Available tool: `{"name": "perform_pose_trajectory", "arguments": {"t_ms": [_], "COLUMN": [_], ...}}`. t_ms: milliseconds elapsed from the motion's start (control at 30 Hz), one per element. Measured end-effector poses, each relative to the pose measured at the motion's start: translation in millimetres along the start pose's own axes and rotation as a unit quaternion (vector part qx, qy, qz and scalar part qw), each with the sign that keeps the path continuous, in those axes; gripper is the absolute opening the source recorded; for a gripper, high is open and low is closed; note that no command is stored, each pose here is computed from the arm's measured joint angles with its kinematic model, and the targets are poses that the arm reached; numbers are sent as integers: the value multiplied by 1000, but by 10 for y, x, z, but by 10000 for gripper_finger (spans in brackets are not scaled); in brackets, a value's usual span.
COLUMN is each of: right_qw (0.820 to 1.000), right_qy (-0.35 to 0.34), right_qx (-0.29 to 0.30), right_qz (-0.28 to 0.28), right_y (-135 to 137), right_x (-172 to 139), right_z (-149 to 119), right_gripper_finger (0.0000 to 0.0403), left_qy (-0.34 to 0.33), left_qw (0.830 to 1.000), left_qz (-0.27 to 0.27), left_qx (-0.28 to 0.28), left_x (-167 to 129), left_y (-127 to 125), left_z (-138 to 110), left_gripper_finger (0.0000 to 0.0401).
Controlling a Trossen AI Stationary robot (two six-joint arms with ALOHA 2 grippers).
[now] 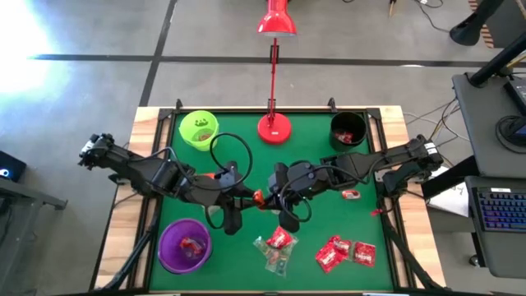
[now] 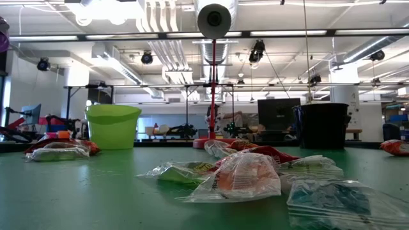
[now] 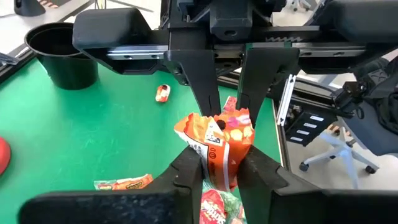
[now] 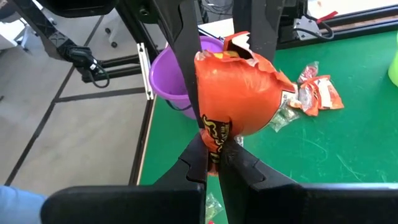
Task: Sort candy
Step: Put the orange candy into the violet bucket
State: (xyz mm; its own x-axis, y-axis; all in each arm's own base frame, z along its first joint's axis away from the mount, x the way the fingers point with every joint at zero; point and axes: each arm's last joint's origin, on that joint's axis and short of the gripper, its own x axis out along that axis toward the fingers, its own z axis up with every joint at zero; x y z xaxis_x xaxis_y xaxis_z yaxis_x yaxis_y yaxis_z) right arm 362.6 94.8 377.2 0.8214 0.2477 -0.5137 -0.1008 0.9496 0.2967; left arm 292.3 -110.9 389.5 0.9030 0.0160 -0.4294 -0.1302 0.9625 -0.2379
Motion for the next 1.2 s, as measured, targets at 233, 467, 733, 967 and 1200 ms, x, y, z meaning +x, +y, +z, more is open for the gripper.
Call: {"name": "perform_pose_trajectory", "arguments": {"t_ms": [233,467,733,967,1200], "right_qw": [1000,1000,1000,999,989], "right_qy": [-1,-2,1,36,139], "right_qx": [8,8,19,31,38], "right_qz": [-4,-3,-3,15,-20], "right_y": [-2,-1,-3,21,-11], "right_x": [0,0,-1,-117,-178], "right_z": [1,2,-3,-49,-253], "right_gripper_finger": [13,42,115,142,146], "left_qy": [0,3,32,122,271], "left_qw": [1000,1000,999,992,956], "left_qz": [0,-6,2,-29,-72], "left_qx": [0,0,5,-30,-88], "left_x": [0,3,-1,-111,-357], "left_y": [0,-1,21,18,-100], "left_z": [0,0,-56,-119,-263], "left_gripper_finger": [44,43,43,43,43]}}
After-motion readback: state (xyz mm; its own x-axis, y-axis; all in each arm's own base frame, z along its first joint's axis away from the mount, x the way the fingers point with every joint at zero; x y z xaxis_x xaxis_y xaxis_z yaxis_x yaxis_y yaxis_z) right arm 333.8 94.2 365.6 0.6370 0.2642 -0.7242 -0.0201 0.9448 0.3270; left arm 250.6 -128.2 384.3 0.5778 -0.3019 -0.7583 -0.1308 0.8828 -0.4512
